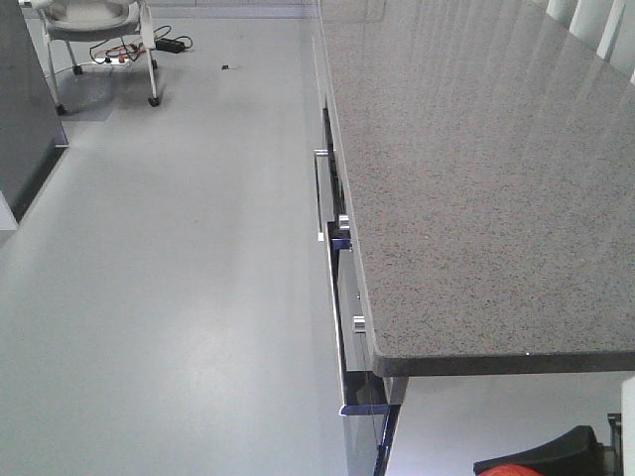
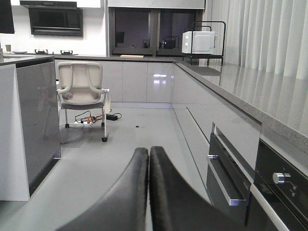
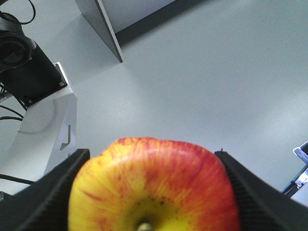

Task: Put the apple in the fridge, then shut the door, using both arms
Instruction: 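Lift the apple off the countertop with the right gripper, then hold the apple in the right gripper while the base turns away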

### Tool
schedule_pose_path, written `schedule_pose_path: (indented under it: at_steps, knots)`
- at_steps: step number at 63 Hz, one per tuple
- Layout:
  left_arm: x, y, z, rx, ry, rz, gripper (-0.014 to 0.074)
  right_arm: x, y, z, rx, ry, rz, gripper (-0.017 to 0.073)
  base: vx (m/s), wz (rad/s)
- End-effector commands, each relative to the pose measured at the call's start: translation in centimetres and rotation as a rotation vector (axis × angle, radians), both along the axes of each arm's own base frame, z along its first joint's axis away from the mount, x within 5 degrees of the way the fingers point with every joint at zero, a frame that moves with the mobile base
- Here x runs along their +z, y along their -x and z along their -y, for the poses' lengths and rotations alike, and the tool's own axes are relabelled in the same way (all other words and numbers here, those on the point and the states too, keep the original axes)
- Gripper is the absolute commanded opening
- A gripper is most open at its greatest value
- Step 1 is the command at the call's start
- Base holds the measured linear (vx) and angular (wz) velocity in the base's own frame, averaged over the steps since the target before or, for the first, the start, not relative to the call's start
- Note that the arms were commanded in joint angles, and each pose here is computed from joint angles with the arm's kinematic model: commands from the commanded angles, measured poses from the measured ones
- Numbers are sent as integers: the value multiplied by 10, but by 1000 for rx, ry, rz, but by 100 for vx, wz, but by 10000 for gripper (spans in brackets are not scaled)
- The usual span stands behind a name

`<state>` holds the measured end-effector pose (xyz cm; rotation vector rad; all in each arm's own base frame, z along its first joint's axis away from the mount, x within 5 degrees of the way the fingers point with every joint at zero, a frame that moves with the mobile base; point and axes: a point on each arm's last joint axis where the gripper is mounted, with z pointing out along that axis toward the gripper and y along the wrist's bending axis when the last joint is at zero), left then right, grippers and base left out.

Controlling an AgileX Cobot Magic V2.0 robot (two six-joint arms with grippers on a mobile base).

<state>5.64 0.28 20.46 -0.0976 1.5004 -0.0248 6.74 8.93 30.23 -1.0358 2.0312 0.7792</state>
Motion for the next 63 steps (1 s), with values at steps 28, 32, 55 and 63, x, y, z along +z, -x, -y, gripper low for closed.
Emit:
schedule_pose_path:
  at_steps: [28,32,55,63]
  knots:
    - [0,1,0,3,4,69,-6,13,-2,-2,-24,-69,32,307,0,0]
    - [0,1,0,3,4,69,-6,13,-2,-2,-24,-69,32,307,0,0]
    - [0,1,0,3,4,69,-6,13,-2,-2,-23,-69,31,307,-1,5]
    - [0,1,0,3,4,69,-6,13,-2,-2,-23,-69,31,307,-2,18]
